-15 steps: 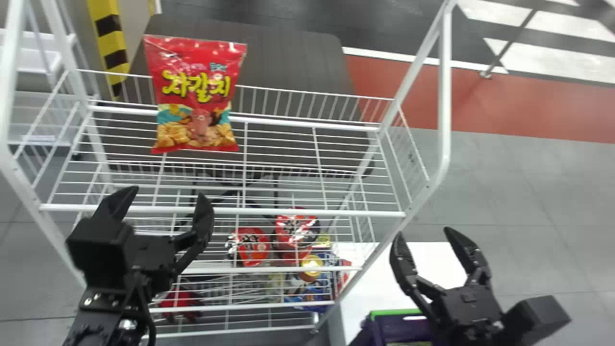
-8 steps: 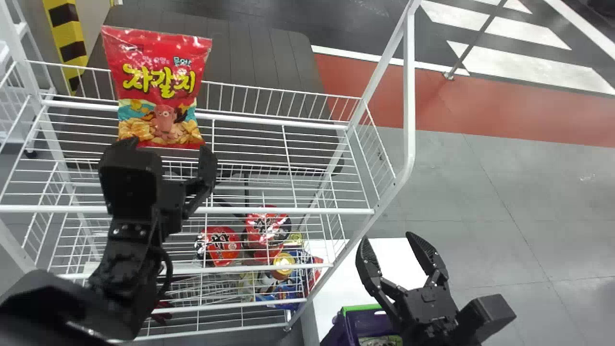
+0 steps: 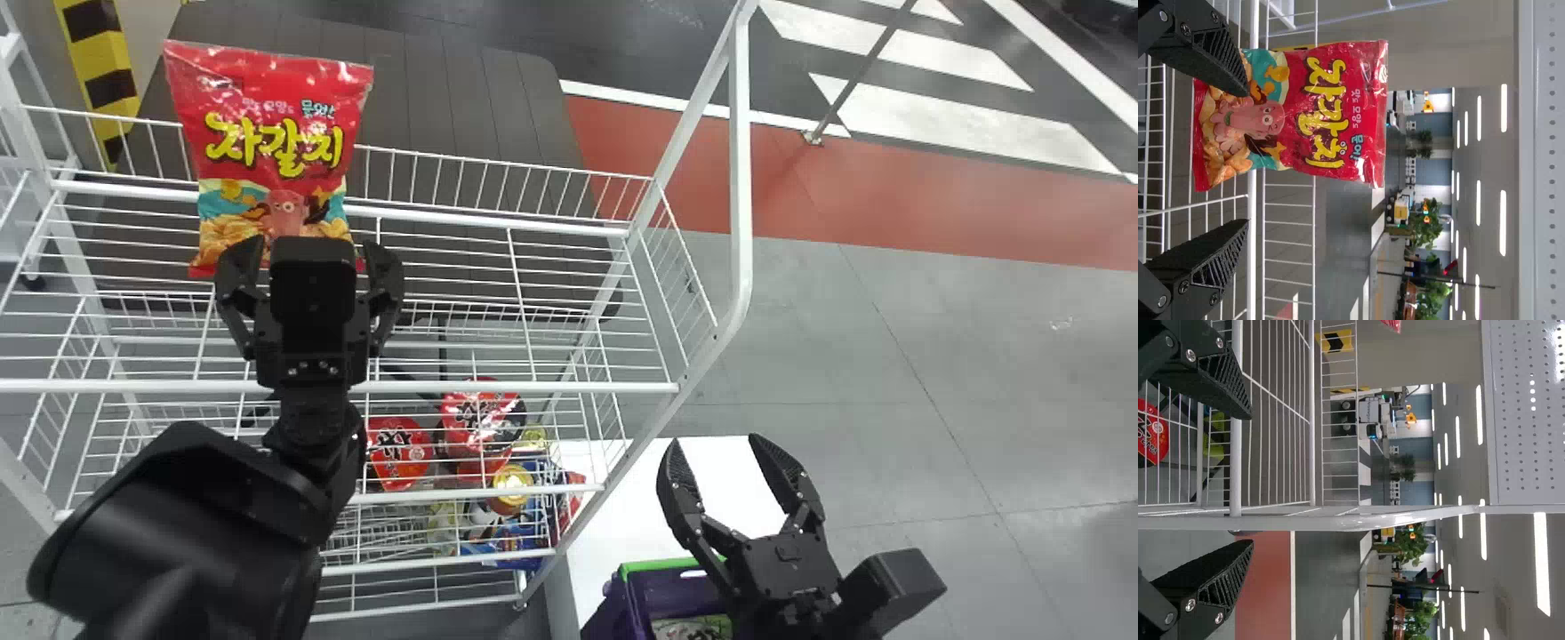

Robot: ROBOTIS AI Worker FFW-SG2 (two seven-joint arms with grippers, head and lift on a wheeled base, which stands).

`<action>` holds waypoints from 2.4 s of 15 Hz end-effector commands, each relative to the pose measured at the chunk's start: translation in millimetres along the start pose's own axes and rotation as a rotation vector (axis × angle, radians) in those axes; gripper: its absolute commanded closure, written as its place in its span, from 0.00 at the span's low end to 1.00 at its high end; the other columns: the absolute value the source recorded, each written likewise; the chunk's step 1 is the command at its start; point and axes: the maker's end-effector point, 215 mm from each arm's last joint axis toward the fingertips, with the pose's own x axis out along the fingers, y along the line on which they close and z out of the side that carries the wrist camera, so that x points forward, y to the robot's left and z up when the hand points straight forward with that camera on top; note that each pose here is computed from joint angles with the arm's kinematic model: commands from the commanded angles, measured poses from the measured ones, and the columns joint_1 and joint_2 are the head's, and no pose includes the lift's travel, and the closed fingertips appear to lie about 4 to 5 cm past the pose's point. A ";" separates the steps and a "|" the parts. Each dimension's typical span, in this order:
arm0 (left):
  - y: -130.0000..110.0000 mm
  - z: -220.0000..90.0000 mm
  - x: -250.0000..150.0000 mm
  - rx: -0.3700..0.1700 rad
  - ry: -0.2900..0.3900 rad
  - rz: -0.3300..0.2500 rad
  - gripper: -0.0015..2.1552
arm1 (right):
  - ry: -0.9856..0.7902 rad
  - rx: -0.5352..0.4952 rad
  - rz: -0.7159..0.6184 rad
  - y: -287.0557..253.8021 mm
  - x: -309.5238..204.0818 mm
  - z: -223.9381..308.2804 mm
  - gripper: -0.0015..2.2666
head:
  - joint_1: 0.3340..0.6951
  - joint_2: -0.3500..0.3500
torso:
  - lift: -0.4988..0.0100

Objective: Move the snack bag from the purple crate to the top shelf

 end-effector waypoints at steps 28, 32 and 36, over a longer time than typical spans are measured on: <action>31.4 -34.4 78.0 -0.013 0.002 -0.005 0.35 | 0.041 0.003 -0.013 -10.2 34.2 -30.5 0.08 | 1.00 0.09 | 0.98; 32.0 -28.5 75.1 -0.023 -0.022 0.008 0.46 | 0.047 0.006 -0.009 -7.3 36.8 -35.0 0.08 | 1.00 0.09 | 0.98; 33.8 -30.5 62.8 -0.031 -0.047 0.031 0.46 | 0.053 0.002 -0.007 -7.1 40.0 -39.2 0.08 | 1.00 0.10 | 0.98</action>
